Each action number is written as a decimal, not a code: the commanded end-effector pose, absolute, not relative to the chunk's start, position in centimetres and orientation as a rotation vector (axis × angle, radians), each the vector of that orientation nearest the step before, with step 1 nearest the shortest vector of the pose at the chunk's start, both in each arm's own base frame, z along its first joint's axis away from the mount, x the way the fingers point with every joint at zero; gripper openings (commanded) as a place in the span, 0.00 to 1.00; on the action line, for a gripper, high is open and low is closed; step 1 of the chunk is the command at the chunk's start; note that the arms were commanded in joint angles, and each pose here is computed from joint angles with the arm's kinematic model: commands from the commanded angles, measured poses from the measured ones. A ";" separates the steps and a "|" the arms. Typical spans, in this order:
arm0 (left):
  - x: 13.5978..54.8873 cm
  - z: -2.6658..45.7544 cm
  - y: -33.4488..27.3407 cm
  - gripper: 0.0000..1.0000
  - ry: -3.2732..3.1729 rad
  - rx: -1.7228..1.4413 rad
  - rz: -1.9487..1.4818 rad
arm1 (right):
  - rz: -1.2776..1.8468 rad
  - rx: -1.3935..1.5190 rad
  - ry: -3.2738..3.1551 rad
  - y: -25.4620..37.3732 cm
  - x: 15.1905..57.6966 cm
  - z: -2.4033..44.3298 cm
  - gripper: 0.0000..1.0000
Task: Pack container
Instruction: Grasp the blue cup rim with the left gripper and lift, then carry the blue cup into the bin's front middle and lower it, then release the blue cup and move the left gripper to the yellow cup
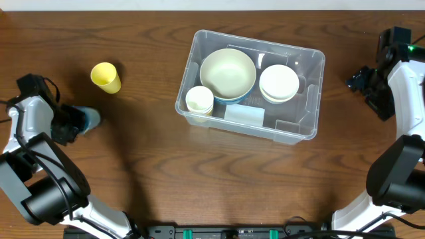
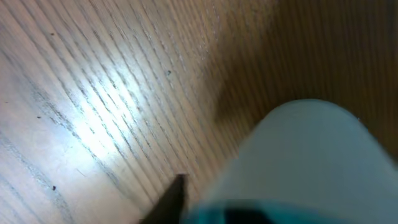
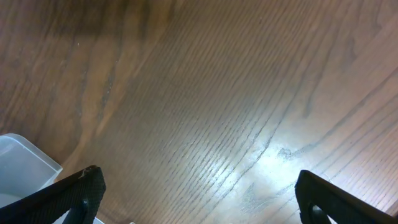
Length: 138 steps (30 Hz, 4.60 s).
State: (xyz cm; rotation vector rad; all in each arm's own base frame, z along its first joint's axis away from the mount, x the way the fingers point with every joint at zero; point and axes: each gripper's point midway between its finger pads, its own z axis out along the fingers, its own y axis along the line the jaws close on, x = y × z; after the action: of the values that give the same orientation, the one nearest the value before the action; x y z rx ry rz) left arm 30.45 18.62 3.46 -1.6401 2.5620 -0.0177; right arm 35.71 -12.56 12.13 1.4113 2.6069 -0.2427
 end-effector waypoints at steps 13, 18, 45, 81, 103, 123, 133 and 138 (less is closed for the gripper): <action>32.1 13.9 18.3 0.06 2.346 -1.435 -0.117 | -0.252 1.437 2.579 -12.9 35.5 12.5 0.99; 31.6 24.6 14.9 0.06 2.168 -1.082 -0.197 | -0.252 1.437 2.579 -12.9 35.5 12.5 0.99; 32.0 27.3 -19.6 0.06 2.255 0.515 -0.491 | -0.252 1.436 2.579 -12.9 35.5 12.5 0.99; 36.3 12.0 -22.5 0.06 2.605 0.570 -0.418 | -0.252 1.437 2.579 -12.9 35.5 12.5 0.99; 35.4 14.7 -22.0 0.06 2.601 0.590 -0.412 | -0.252 1.437 2.579 -12.9 35.5 12.5 0.99; 35.5 13.6 -22.0 0.29 2.630 0.593 -0.406 | -0.252 1.437 2.579 -12.9 35.5 12.5 0.99; 37.5 19.3 -22.7 0.47 2.482 0.561 -0.440 | -0.252 1.436 2.579 -12.9 35.5 12.5 0.99; 39.7 27.4 -18.3 0.47 2.318 0.321 -0.347 | -0.252 1.436 2.579 -12.9 35.5 12.5 0.99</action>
State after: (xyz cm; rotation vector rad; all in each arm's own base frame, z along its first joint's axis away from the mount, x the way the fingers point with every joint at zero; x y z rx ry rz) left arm 38.36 -21.85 20.84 0.5087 2.4585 -0.4249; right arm 35.70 -12.56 12.12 1.4115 2.6076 -0.2430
